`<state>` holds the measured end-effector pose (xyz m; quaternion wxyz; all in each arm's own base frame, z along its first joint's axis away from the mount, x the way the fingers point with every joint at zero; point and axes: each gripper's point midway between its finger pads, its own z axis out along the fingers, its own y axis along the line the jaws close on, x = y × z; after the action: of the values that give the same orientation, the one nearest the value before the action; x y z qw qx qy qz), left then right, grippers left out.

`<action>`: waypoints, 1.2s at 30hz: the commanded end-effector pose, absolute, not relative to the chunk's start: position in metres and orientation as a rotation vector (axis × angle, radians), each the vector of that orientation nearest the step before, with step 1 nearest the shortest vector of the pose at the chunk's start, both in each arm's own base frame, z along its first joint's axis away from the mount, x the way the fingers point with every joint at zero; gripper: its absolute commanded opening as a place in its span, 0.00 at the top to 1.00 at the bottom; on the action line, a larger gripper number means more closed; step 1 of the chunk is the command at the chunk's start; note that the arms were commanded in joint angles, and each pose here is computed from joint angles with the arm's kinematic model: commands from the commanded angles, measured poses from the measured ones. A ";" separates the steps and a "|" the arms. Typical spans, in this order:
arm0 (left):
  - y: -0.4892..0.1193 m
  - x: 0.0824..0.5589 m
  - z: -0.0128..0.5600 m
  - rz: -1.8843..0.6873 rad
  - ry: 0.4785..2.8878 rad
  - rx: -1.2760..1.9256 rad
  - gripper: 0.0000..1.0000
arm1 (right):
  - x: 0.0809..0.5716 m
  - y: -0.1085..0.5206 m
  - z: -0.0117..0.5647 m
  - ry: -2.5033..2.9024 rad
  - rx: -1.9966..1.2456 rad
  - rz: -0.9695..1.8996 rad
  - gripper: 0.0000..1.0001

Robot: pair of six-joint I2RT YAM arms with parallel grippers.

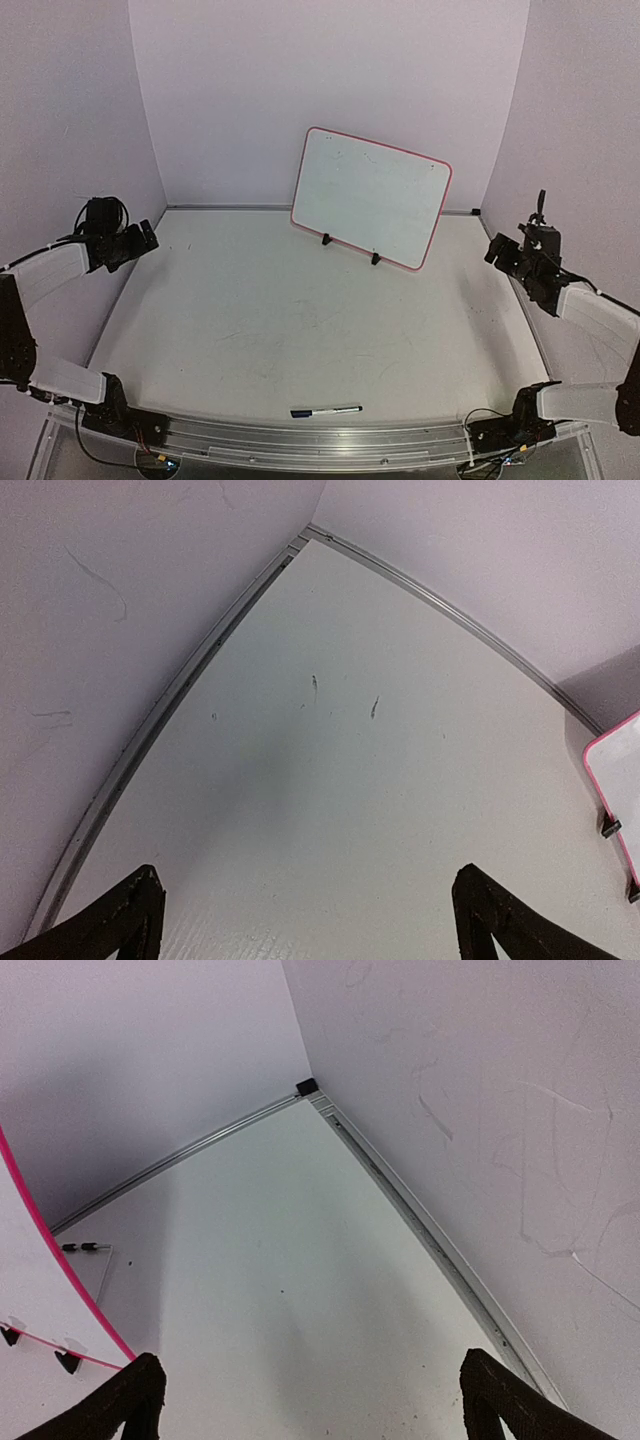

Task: Write a sentence on the whiteboard
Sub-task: Pick up the whiteboard stand from the corner of the board.

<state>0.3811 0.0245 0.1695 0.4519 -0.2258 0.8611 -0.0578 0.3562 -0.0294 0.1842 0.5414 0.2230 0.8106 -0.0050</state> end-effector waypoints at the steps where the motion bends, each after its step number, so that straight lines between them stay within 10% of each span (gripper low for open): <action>1: 0.026 0.375 0.214 -0.143 2.164 -0.612 0.00 | 0.363 -0.003 0.214 1.953 0.429 0.143 0.02; 36: -0.005 0.377 0.234 -0.153 2.227 -0.112 0.01 | 0.469 0.264 0.070 2.342 0.295 -0.008 0.28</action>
<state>0.3768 -0.0033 0.2188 0.4107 -0.0545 0.9084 -0.0565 0.4526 0.2660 0.0686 0.3705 0.0963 0.9234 0.0285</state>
